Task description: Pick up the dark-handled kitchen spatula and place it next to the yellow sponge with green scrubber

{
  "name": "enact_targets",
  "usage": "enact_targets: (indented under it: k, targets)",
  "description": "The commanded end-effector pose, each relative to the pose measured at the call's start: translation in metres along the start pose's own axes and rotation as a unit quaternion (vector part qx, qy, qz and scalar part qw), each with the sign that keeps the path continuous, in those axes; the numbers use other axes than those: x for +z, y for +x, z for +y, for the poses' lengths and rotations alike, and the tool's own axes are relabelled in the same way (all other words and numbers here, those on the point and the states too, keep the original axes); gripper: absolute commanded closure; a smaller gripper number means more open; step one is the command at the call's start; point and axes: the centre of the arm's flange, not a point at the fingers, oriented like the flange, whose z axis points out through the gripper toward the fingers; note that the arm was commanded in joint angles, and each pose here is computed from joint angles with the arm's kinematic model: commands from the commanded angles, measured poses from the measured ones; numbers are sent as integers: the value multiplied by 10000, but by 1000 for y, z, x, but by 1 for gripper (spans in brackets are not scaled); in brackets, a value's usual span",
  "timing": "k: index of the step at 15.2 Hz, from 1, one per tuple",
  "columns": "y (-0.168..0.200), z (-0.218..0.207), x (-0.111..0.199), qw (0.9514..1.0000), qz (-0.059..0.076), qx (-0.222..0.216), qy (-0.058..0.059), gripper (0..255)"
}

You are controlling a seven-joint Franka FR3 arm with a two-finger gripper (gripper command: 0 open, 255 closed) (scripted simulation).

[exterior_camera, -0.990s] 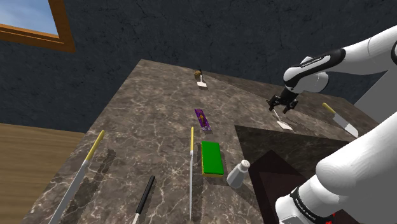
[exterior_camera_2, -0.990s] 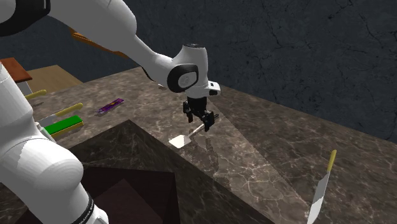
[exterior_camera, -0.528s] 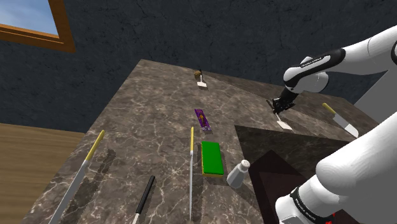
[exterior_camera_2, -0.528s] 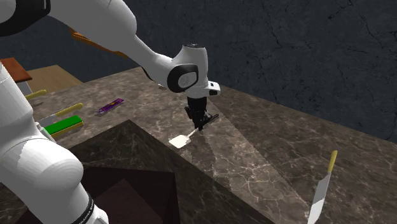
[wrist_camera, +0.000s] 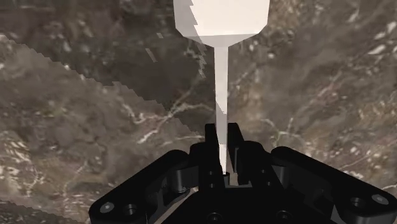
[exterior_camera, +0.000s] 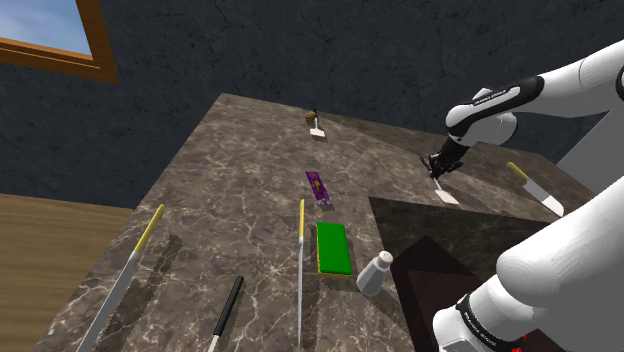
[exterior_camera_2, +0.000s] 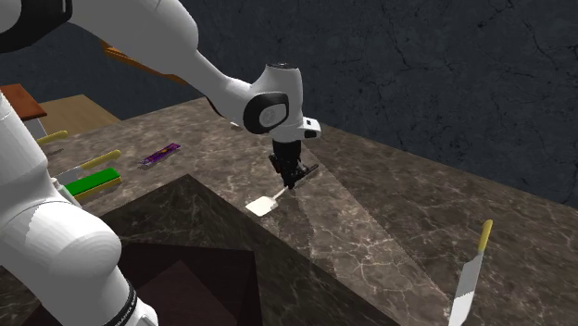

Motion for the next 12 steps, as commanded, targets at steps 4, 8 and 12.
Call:
enact_targets:
  k: [4, 8, 12]
  targets:
    - [2, 0, -24, 10000, -1, 0, 0, 255]
    - [3, 0, -45, 10000, -1, 0, 0, 255]
    - [4, 0, -66, 10000, -1, 0, 0, 255]
